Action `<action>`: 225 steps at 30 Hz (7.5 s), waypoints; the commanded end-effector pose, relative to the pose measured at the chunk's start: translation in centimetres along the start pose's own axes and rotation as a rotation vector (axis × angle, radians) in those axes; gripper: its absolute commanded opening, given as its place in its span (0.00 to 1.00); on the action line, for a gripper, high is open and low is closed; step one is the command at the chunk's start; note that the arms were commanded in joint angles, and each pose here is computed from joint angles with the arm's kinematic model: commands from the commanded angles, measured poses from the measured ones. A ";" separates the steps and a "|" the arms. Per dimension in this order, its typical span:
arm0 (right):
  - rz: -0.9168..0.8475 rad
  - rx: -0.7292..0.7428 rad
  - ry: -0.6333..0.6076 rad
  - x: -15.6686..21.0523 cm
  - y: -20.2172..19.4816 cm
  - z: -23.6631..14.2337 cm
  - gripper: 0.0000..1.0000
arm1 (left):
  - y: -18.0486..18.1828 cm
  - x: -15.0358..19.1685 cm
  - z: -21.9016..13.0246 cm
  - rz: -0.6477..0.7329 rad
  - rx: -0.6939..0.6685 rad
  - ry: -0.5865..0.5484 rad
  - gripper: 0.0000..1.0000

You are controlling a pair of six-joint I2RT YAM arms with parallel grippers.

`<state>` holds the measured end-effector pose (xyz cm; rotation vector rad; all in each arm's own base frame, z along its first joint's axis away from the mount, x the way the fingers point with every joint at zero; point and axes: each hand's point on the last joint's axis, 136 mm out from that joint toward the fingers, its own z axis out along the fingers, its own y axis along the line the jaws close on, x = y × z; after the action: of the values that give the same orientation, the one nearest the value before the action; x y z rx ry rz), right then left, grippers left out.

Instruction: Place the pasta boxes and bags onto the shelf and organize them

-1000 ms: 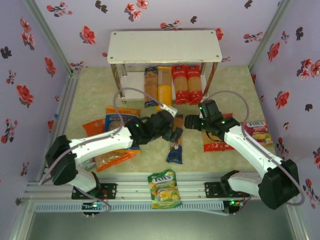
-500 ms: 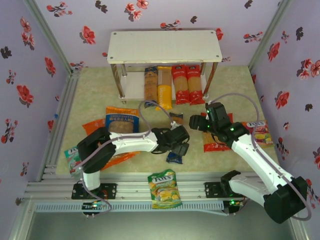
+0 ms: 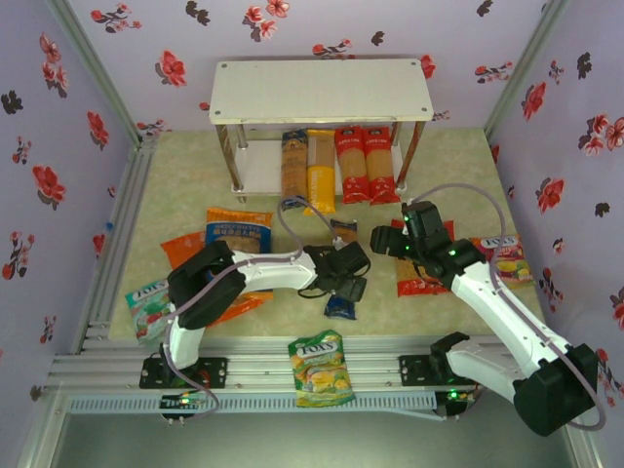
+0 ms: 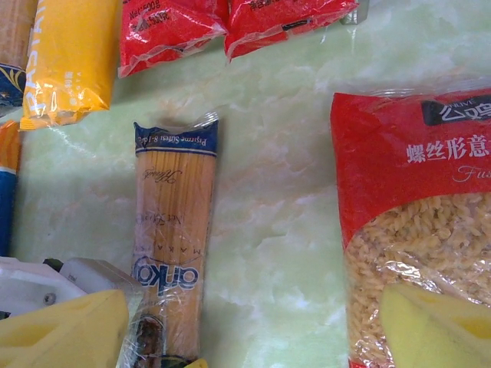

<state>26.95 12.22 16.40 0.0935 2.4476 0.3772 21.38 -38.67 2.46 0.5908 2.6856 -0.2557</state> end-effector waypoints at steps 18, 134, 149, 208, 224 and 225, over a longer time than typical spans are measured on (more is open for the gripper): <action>0.015 -0.010 0.011 -0.6 0.3 0.6 0.86 | 4.4 1.8 -0.9 0.085 -0.089 0.062 0.00; -0.025 -0.043 0.068 -1.3 1.8 1.8 0.85 | 19.8 -18.9 -14.6 -0.147 -0.090 -0.571 0.86; -0.072 -0.576 0.352 9.3 17.8 4.9 0.82 | 28.6 0.6 -20.7 -0.448 -0.396 -0.470 0.84; -0.083 -0.200 0.408 11.6 12.7 9.0 0.00 | 29.9 2.5 -19.0 -0.497 -0.341 -0.445 0.88; -0.059 0.026 0.398 11.5 2.6 5.8 0.20 | 29.9 2.5 -16.9 -0.494 -0.344 -0.387 0.89; -0.065 0.030 0.399 11.5 2.4 5.6 0.20 | 29.9 2.6 -17.0 -0.495 -0.343 -0.387 0.89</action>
<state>21.90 19.00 6.12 -0.0268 2.8240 0.4307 26.63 -6.85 13.89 -0.1977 2.3778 -0.0213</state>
